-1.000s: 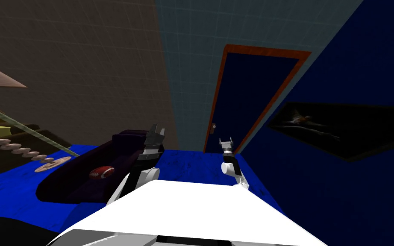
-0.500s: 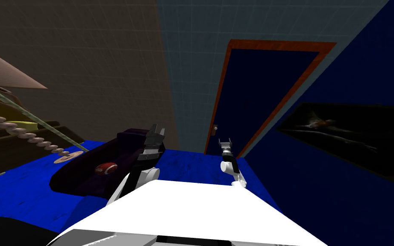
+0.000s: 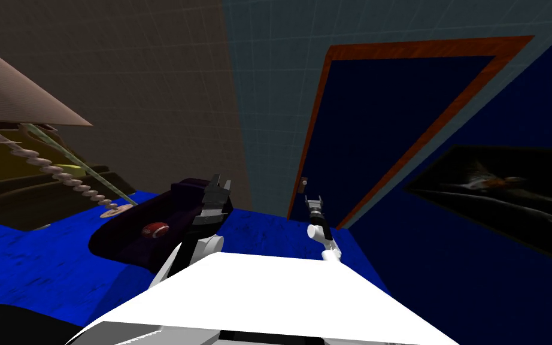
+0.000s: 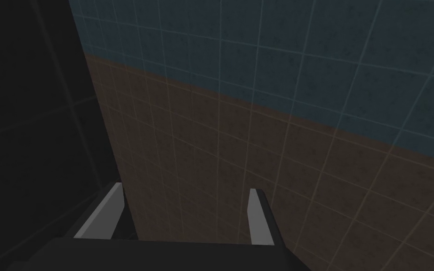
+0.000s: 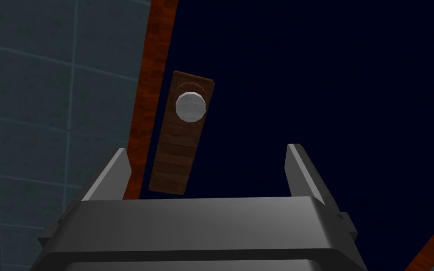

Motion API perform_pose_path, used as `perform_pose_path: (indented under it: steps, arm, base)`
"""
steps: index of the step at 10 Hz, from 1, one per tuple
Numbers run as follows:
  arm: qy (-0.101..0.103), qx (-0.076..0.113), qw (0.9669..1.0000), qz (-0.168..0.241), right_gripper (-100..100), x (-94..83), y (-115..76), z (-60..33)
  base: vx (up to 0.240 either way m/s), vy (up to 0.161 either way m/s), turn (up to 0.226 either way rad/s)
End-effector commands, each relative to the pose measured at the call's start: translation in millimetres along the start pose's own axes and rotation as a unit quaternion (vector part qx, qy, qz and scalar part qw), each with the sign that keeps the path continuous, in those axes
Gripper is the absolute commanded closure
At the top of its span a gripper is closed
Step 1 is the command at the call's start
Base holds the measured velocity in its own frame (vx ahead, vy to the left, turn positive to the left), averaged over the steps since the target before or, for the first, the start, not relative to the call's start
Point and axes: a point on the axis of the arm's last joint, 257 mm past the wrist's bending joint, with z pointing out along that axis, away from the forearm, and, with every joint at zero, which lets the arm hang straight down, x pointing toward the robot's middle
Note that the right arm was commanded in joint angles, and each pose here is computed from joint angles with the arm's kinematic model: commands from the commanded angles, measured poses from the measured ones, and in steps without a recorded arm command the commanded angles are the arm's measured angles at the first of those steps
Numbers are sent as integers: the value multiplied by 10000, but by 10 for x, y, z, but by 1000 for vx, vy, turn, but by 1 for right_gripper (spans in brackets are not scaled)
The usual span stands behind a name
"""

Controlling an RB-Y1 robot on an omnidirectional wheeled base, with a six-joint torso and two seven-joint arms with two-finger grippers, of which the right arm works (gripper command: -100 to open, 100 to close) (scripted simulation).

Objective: Pull the door open

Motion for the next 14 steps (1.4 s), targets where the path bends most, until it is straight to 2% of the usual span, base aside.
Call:
perform_pose_path:
  steps: [1,4,7,11,12,13,14]
  arm:
    - [-101,9,9997,201,-100,-77,-24,31]
    - [-309,15,9977,609,-100,-244,-85,76]
    - [-528,7,9932,1036,-100,-413,-155,115]
    - [-791,-18,9848,1546,-100,-606,-250,148]
    - [-742,-15,9866,1451,-100,-572,-229,140]
    - [-784,-121,9860,1467,-100,-672,-23,132]
    - [-795,-159,9859,1464,-100,-704,52,128]
  base:
    - [65,-90,92]
    - [67,-94,128]
    - [81,-115,125]
    - [62,-95,102]
    - [28,-49,23]
    - [133,8,134]
    - [195,19,178]
